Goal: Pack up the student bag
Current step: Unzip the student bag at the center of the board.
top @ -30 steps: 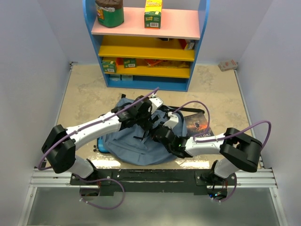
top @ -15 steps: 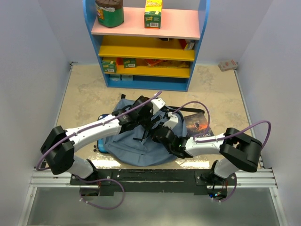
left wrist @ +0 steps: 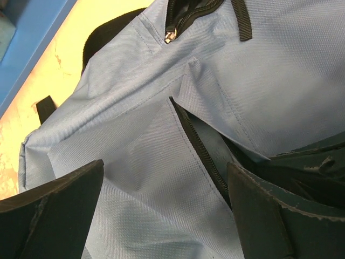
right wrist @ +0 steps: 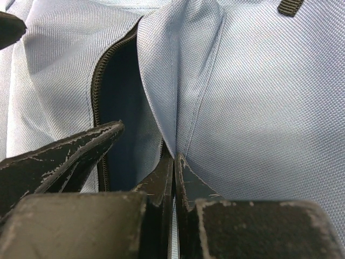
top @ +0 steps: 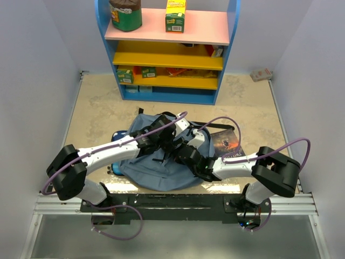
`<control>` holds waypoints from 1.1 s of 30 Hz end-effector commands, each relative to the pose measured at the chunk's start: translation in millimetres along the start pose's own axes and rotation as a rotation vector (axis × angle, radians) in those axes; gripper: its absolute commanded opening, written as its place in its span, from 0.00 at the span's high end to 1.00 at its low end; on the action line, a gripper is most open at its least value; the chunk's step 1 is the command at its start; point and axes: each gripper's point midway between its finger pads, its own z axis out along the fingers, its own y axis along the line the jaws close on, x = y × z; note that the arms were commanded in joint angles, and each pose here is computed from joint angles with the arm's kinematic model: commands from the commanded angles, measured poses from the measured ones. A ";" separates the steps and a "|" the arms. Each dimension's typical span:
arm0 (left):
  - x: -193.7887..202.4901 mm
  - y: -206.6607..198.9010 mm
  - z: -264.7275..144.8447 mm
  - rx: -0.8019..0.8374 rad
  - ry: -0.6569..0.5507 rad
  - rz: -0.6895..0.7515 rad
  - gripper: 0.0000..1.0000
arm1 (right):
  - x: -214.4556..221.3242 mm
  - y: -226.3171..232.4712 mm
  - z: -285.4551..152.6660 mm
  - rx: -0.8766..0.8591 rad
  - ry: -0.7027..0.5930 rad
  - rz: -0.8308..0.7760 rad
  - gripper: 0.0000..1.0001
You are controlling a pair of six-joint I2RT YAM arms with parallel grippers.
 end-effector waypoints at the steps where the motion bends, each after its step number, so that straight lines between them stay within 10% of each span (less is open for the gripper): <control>1: -6.5 5.2 1.7 -0.037 -0.034 0.023 0.10 | 0.1 5.0 -6.6 -0.023 0.008 0.023 1.00; 18: -0.5 7.9 -1.6 -0.022 -0.015 0.010 1.00 | -11.0 17.6 -12.3 -0.069 -0.018 0.027 1.00; 33: -37.1 71.6 -37.3 -0.028 -0.130 -0.146 1.00 | -50.3 67.8 -29.4 -0.167 -0.077 -0.048 0.84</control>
